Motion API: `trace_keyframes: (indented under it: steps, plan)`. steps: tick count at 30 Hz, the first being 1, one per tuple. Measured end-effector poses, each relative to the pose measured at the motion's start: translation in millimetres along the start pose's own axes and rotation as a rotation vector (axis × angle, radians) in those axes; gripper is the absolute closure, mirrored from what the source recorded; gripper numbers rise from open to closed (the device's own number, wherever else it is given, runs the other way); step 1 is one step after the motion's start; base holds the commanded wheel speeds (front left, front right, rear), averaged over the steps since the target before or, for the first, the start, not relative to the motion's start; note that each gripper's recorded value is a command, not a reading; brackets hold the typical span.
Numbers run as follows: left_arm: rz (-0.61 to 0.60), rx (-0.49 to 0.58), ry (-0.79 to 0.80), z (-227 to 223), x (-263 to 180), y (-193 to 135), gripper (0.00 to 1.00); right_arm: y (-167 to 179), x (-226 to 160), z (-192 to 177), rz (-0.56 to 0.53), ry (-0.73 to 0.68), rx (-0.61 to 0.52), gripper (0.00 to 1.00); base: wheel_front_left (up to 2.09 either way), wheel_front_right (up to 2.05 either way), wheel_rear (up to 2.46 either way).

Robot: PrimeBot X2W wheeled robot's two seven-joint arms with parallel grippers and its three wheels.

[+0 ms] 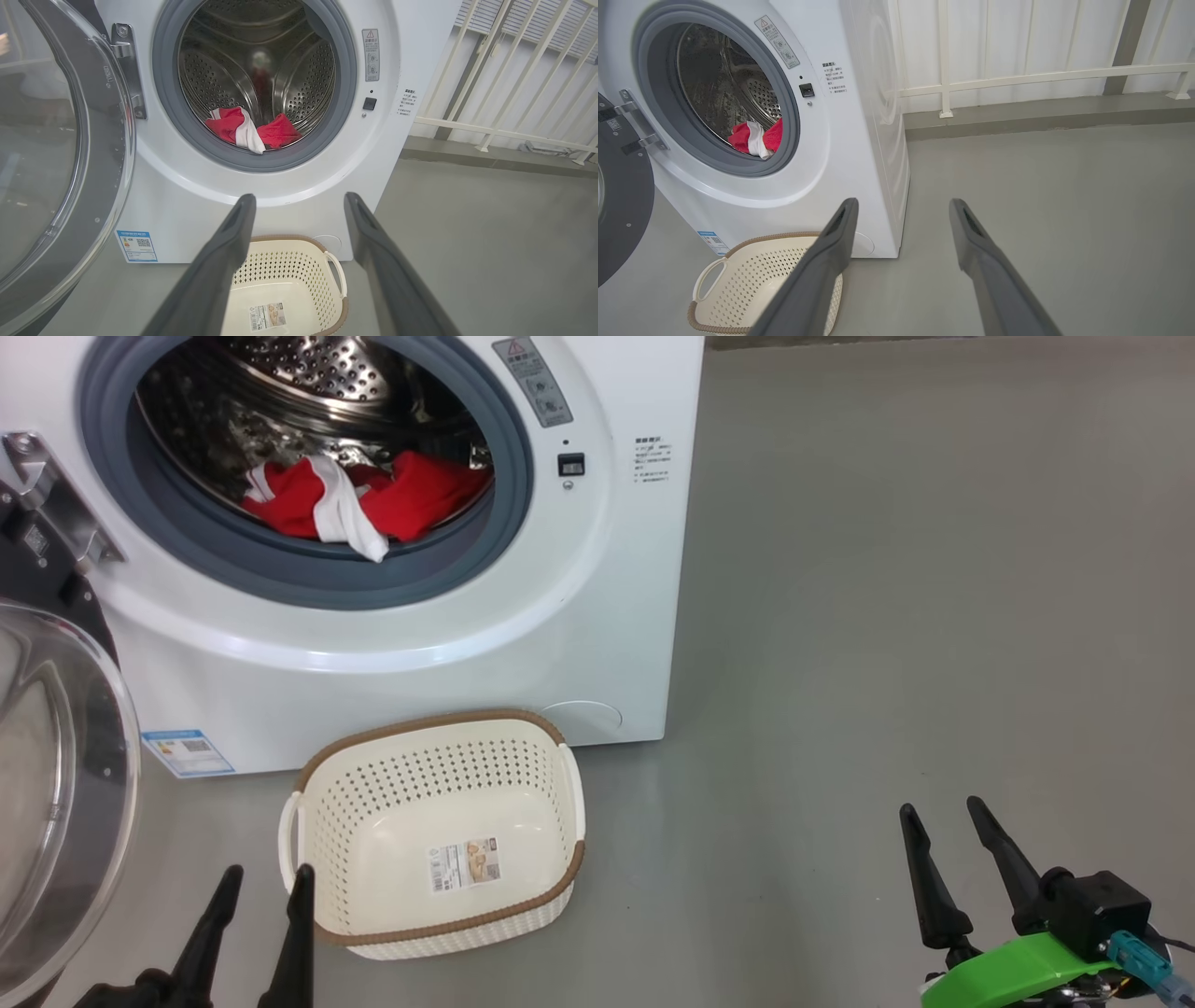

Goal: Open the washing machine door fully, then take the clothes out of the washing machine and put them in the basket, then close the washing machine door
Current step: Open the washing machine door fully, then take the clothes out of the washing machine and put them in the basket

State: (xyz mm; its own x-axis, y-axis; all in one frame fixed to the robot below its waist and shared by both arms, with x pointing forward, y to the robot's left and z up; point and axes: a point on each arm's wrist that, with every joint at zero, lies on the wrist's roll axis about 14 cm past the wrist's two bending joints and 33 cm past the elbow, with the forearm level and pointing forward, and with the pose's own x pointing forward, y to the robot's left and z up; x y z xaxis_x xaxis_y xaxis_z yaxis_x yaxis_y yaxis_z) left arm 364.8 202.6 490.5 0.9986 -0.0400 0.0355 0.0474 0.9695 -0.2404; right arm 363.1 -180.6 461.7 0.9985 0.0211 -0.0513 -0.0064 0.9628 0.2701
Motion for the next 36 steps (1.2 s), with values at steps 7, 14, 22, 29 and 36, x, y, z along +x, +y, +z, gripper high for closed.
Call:
trace_keyframes:
  steps: [7,14,22,29,36]
  plan:
    - [-0.014,0.000,0.004,-1,1,-4,0.00,-3,-1,3,-0.010,-0.010,0.001,0.00,0.00,0.00,0.00]
    - [-0.007,0.004,0.010,-3,0,-1,0.00,-1,1,1,-0.005,-0.004,0.002,0.00,0.00,0.00,0.00]
    - [0.003,0.004,0.017,-5,0,2,0.00,0,3,-2,-0.002,0.004,0.003,0.00,0.03,-0.03,0.00]
    - [0.012,-0.010,0.024,-7,1,5,0.00,-1,5,-6,-0.003,0.016,0.004,0.00,0.72,-0.72,0.00]
    - [0.012,-0.007,0.018,-6,5,6,0.00,0,7,-8,-0.001,0.023,0.004,0.00,1.34,-1.34,0.00]
